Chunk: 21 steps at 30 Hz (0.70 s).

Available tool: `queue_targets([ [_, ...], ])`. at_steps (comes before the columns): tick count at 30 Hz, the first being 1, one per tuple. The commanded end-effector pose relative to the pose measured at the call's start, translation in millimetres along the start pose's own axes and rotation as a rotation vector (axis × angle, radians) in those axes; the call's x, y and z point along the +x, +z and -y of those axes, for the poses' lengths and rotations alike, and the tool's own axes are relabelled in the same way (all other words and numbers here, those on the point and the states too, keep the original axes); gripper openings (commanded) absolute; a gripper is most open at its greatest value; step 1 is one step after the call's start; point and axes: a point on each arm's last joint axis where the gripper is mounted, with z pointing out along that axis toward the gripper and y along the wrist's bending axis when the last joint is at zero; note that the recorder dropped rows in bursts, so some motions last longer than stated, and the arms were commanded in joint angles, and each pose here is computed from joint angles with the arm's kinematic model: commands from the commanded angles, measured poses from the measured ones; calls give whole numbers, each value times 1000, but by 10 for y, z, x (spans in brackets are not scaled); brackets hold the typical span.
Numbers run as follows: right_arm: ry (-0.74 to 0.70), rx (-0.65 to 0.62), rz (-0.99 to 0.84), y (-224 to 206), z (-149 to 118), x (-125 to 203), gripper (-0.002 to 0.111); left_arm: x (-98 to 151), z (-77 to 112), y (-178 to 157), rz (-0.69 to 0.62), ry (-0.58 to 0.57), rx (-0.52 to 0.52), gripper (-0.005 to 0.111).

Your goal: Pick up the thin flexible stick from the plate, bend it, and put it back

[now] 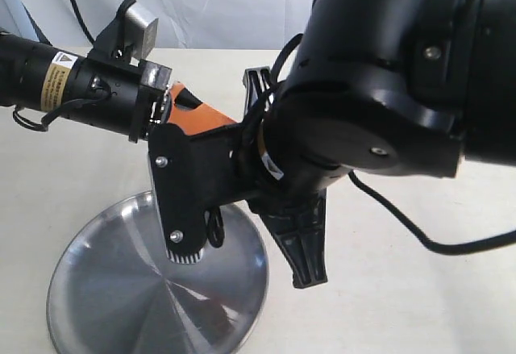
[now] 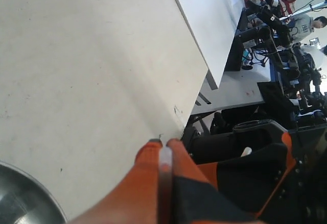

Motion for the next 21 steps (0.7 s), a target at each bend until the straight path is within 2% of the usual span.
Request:
queue_targets([
  [1, -10, -3, -26, -20, 9, 46, 0, -13, 5, 13, 3, 5, -6, 0],
  [11, 20, 5, 57, -21, 17, -29, 0, -26, -54, 25, 16, -4, -37, 0],
  [16, 44, -8, 64, -21, 5, -36, 0, 8, -282, 117, -14, -79, -41, 0],
  [21, 66, 7, 86, -23, 20, -55, 0, 38, -254, 218, -42, -65, -36, 0],
])
